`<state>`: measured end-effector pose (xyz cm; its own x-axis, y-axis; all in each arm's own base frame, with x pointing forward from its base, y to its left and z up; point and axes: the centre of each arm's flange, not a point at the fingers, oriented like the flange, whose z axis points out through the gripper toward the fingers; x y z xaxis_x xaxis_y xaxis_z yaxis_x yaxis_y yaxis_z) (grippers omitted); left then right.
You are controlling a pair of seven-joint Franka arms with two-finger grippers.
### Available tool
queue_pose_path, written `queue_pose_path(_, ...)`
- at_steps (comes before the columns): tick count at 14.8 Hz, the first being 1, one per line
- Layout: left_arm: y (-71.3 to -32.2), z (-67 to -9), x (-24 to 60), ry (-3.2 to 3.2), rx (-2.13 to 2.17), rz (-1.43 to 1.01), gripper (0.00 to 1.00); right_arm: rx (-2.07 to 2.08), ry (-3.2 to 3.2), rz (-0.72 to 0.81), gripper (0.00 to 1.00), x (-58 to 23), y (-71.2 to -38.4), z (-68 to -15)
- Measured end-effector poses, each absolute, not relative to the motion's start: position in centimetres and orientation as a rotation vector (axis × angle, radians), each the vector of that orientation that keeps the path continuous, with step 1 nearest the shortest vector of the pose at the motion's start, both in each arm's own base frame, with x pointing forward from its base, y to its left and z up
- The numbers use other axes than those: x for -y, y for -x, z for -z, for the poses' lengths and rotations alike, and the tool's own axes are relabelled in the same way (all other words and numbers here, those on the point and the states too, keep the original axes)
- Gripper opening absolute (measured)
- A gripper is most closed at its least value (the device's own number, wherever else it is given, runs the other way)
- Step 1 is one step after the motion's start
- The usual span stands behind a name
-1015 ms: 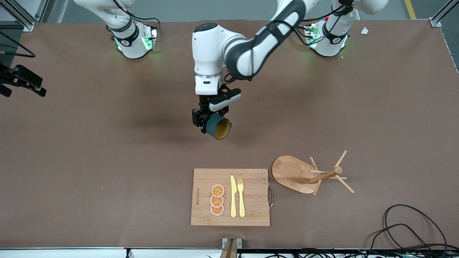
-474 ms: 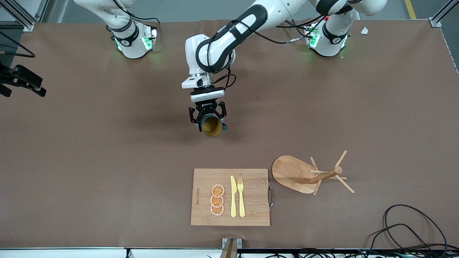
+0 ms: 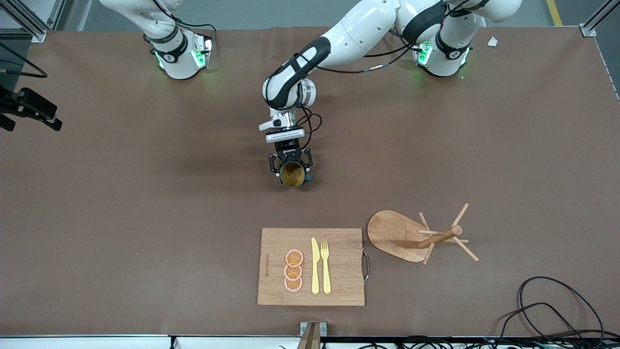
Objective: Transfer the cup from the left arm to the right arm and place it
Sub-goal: 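Lift the mug off the stand and carry it toward the table middle, then lower the mug onto the table and open the left gripper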
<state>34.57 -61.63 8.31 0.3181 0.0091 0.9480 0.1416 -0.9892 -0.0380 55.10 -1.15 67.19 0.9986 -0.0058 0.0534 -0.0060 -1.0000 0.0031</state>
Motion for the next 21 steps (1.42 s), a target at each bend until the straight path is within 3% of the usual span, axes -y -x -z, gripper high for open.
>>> queue_pose_path(7,-32.9,-6.7,61.8,2.360,0.107,1.875,0.85,0.013,-3.137,-0.078,1.00,1.3,-55.1,-67.2)
queue_pose_path(9,-32.2,-6.6,62.1,2.368,0.098,1.876,0.99,0.013,-3.139,-0.070,1.00,1.3,-55.0,-67.0)
queue_pose_path(10,-31.8,-6.6,62.3,2.372,0.102,1.877,1.00,0.013,-3.140,-0.063,1.00,1.2,-55.0,-66.9)
queue_pose_path(21,-27.9,-9.7,65.0,2.402,0.238,1.836,1.00,-0.033,-3.147,-0.101,1.00,-4.1,-55.3,-66.7)
